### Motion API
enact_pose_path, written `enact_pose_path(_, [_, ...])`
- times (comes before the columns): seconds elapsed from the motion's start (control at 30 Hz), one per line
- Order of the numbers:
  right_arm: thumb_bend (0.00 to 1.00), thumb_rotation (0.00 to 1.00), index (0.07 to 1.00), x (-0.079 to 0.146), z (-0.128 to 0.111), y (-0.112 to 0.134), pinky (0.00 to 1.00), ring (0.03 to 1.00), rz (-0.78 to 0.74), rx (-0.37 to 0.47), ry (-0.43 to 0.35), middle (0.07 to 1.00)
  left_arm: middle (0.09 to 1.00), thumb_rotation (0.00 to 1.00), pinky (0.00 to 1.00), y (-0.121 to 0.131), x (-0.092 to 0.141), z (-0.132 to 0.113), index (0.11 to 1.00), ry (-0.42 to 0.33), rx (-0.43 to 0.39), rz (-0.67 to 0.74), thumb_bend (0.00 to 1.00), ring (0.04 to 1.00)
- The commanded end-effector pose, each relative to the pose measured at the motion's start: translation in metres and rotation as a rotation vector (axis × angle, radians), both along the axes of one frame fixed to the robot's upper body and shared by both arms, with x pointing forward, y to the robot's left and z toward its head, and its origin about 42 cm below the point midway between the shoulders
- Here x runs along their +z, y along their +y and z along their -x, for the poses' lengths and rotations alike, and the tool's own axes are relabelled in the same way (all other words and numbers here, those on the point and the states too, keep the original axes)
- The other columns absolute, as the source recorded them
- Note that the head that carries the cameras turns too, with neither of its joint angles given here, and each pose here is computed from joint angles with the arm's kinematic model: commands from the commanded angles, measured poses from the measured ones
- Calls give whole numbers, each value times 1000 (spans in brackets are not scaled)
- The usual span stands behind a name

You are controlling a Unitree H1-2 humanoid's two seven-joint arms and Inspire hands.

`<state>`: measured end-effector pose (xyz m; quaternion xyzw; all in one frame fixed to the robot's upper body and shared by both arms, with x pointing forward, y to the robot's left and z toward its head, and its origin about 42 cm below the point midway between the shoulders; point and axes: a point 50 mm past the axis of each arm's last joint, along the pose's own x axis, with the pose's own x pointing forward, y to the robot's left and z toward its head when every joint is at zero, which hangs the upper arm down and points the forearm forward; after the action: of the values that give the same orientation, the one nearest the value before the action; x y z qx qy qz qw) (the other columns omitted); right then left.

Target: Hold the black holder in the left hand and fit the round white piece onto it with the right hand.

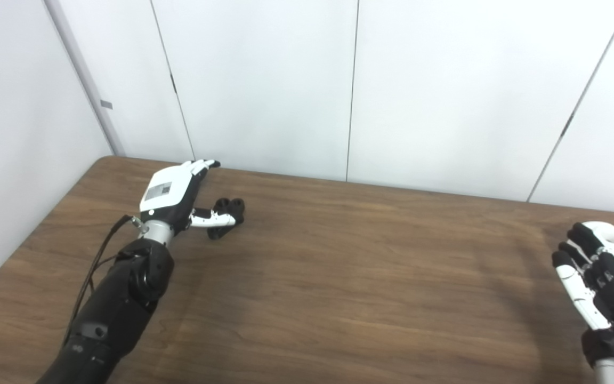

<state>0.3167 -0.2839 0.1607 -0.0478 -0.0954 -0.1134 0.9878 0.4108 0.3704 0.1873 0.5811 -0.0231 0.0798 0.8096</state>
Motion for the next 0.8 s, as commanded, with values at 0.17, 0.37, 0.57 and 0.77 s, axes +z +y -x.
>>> enact_pose_path(0.17, [475, 448, 821, 19, -4, -1, 751, 828, 6, 18, -95, 854, 961, 592, 946, 3, 28, -10, 930, -22, 56, -31, 1000, 985])
enact_pose_path(0.37, [464, 455, 814, 22, -3, 1, 738, 815, 17, 12, -92, 845, 966, 544, 980, 3, 24, -9, 918, 16, 67, -22, 1000, 999])
enact_pose_path(0.57, [446, 449, 822, 26, -3, 2, 759, 829, 7, 16, -94, 854, 960, 514, 986, 4, 18, -7, 904, 57, 71, -41, 1000, 998])
enact_pose_path(0.77, [474, 455, 816, 28, -3, 5, 740, 826, 17, 8, -88, 847, 952, 466, 998, 4, 10, -2, 868, 93, 53, -53, 1000, 996])
